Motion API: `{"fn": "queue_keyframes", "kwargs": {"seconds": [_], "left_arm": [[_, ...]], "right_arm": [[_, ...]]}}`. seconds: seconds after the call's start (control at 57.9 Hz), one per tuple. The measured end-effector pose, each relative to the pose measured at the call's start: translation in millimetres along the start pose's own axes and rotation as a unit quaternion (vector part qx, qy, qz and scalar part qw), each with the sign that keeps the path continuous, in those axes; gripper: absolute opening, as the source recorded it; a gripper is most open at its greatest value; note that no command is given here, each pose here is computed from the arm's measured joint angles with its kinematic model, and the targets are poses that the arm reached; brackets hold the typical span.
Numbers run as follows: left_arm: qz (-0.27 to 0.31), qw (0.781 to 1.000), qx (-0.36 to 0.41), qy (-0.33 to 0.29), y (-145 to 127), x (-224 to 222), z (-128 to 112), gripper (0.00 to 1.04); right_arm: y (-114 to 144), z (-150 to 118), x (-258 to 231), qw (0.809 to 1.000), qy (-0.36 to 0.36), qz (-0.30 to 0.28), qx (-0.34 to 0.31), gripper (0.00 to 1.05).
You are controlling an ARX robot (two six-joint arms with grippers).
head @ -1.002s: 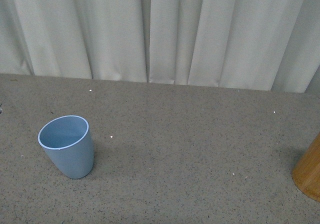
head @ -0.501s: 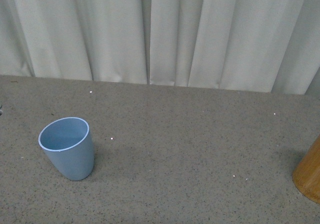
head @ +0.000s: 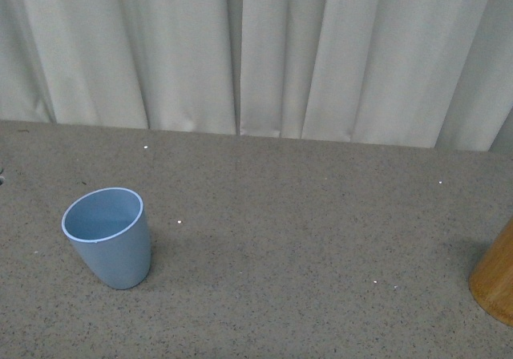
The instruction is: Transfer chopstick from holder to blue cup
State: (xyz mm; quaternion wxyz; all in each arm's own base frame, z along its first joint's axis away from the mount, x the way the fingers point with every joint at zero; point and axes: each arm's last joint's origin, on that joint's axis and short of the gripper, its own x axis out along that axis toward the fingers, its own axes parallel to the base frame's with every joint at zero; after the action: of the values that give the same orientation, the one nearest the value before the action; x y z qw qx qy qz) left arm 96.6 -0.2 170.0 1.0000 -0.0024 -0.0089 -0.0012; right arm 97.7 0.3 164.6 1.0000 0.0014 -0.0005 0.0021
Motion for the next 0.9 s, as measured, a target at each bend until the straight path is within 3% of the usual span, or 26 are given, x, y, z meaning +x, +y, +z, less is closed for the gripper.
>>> {"fn": "queue_keyframes", "kwargs": {"seconds": [0.898], "left_arm": [[0.0,1.0,0.0,0.0,0.0,0.0,0.0,0.98]], "right_arm": [[0.0,0.0,0.0,1.0,0.0,0.0,0.0,0.95]]}}
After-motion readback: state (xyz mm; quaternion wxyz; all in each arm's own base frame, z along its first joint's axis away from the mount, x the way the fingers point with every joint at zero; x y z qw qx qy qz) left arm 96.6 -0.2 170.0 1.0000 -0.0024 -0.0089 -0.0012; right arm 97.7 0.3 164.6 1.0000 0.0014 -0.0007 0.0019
